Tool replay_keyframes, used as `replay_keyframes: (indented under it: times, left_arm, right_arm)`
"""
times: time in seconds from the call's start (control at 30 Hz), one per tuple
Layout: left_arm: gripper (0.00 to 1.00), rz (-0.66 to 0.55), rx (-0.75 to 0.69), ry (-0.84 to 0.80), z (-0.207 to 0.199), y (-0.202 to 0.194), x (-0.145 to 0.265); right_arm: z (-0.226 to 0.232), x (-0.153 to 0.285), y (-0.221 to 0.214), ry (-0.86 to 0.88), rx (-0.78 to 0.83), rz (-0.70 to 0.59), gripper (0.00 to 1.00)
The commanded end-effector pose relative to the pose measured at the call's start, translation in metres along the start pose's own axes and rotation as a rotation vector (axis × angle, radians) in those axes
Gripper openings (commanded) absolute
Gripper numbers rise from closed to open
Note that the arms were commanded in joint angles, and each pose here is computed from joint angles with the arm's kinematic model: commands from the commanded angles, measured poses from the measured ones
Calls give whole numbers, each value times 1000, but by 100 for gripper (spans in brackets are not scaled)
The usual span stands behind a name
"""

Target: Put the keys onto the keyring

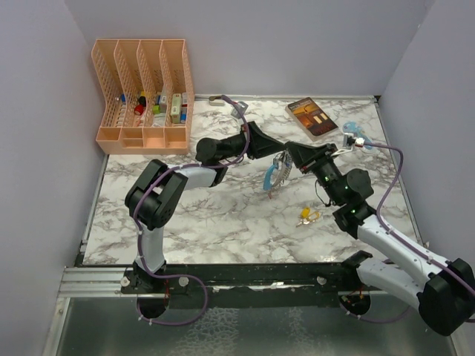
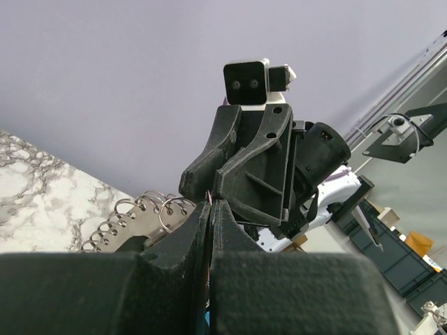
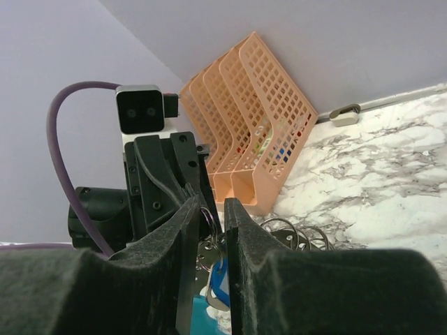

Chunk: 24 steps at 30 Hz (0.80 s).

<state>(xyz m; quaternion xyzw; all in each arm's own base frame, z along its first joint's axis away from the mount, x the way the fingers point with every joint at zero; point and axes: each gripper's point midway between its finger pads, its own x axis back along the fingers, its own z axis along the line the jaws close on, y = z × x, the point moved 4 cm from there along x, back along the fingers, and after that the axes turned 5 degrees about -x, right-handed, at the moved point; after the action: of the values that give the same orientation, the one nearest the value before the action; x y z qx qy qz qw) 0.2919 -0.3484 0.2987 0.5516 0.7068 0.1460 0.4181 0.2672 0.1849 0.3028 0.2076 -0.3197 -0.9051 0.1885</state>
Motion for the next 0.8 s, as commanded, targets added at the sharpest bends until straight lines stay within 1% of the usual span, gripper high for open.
replay_keyframes:
  times: [0.0,0.07,0.13,0.23,0.3,0.57,0.77]
  left_arm:
    - [0,-99,-189,-186,-47,17,-3]
    - [0,-97,-185,-187,-47,17,-4]
    - [0,-99,-180,-185,-46,17,-4]
    - [0,-105,-174,-182,-44,17,-4]
    - [0,-105,-175,-182,-44,17,-4]
    - [0,-116,-169,-187,-45,20,-6]
    - [0,-149,-150,-178,-45,25,-6]
  right_arm:
    - [9,-1,3,53,-19,-18,21]
    - [9,-1,3,57,-21,-17,20]
    - [9,-2,2,61,-26,-13,17]
    - [9,-2,0,65,-31,-4,7]
    - [8,-2,-2,60,-35,1,4]
    - [4,2,-8,64,-60,10,5]
    - [0,1,-12,69,-91,1,7]
